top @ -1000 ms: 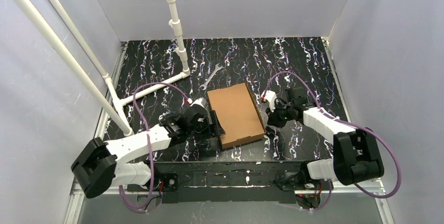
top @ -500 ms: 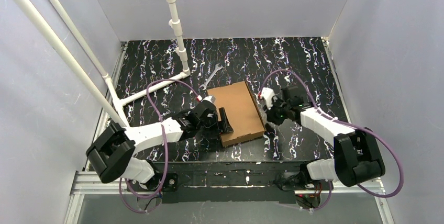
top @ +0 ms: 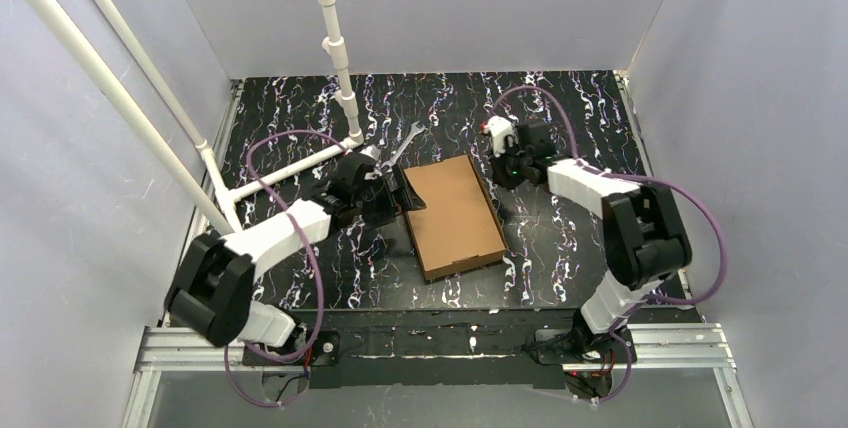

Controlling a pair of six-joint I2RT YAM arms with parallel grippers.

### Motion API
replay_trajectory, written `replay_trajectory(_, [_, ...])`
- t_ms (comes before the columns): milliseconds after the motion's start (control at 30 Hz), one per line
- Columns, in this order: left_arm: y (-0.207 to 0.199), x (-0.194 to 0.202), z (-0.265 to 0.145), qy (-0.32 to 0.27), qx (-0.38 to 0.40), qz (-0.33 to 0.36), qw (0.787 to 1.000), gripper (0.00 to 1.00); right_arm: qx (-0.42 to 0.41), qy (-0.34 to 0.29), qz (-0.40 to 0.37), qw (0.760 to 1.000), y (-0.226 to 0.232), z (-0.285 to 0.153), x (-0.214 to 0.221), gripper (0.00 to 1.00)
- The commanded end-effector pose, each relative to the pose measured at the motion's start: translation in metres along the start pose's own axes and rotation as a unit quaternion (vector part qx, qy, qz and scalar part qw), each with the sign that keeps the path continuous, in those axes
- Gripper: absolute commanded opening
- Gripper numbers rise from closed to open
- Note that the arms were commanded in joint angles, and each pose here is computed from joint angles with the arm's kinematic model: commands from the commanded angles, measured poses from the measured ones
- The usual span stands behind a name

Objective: Fold the paper box

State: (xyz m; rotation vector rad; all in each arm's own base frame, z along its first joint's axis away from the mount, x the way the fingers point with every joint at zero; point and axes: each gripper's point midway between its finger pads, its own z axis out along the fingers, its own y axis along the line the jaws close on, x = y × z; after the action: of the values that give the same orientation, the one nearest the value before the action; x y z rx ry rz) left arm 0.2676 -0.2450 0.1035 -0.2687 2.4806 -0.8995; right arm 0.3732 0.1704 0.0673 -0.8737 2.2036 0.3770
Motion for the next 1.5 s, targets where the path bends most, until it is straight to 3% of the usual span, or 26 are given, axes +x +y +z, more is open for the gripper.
replay_trajectory(0, [-0.011,0.002,0.022,0.050,0.014,0.015,0.999,0.89,0.005,-0.003,-0.018,1.000,0.037,0.022,-0.032,0.15])
replay_trajectory(100, [-0.013,0.002,0.036,0.057,0.025,0.012,0.998,0.87,0.005,0.001,-0.030,1.000,0.048,0.022,-0.031,0.15])
replay_trajectory(233, [-0.013,0.005,0.037,0.068,0.030,0.015,0.997,0.86,0.061,-0.017,-0.037,0.997,0.022,0.005,-0.036,0.17])
replay_trajectory(333, [-0.012,0.000,0.019,0.046,0.016,0.027,0.998,0.87,0.116,-0.022,-0.025,0.993,-0.017,-0.017,-0.039,0.20])
replay_trajectory(433, [-0.009,-0.004,-0.006,0.011,0.011,0.041,0.999,0.90,0.110,-0.050,-0.022,0.992,-0.031,-0.049,-0.046,0.25])
replay_trajectory(533, [-0.011,-0.001,-0.029,-0.007,0.029,0.044,0.999,0.95,0.061,-0.067,-0.029,0.995,-0.021,-0.074,-0.043,0.44])
replay_trajectory(600, [-0.010,0.009,-0.039,-0.006,0.049,0.030,0.998,0.98,-0.008,-0.092,-0.025,0.995,0.000,-0.085,-0.040,0.64])
replay_trajectory(700, [-0.013,0.021,-0.048,-0.009,0.091,-0.009,0.996,0.98,-0.115,-0.129,0.020,0.985,0.033,-0.098,-0.038,0.93])
replay_trajectory(733, [-0.013,0.025,-0.051,-0.011,0.101,-0.019,0.995,0.98,-0.145,-0.139,0.044,0.979,0.043,-0.101,-0.038,0.98])
replay_trajectory(833, [-0.007,0.031,-0.060,-0.028,0.110,-0.041,0.993,0.97,-0.205,-0.161,0.095,0.961,0.062,-0.104,-0.040,0.99])
replay_trajectory(1100, [0.001,0.044,-0.053,-0.014,0.094,-0.046,0.994,0.95,-0.219,-0.136,0.210,0.943,0.062,-0.072,-0.022,0.98])
replay_trajectory(1200, [0.000,0.044,-0.045,-0.008,0.084,-0.040,0.996,0.92,-0.229,-0.122,0.232,0.938,0.064,-0.063,-0.018,0.98])
replay_trajectory(1333, [0.004,0.041,-0.031,-0.006,0.061,-0.039,0.997,0.82,-0.233,-0.107,0.233,0.938,0.070,-0.050,-0.014,0.98])
replay_trajectory(1467, [0.000,0.037,-0.021,0.002,0.052,-0.040,0.998,0.81,-0.241,-0.093,0.228,0.939,0.077,-0.042,-0.015,0.98])
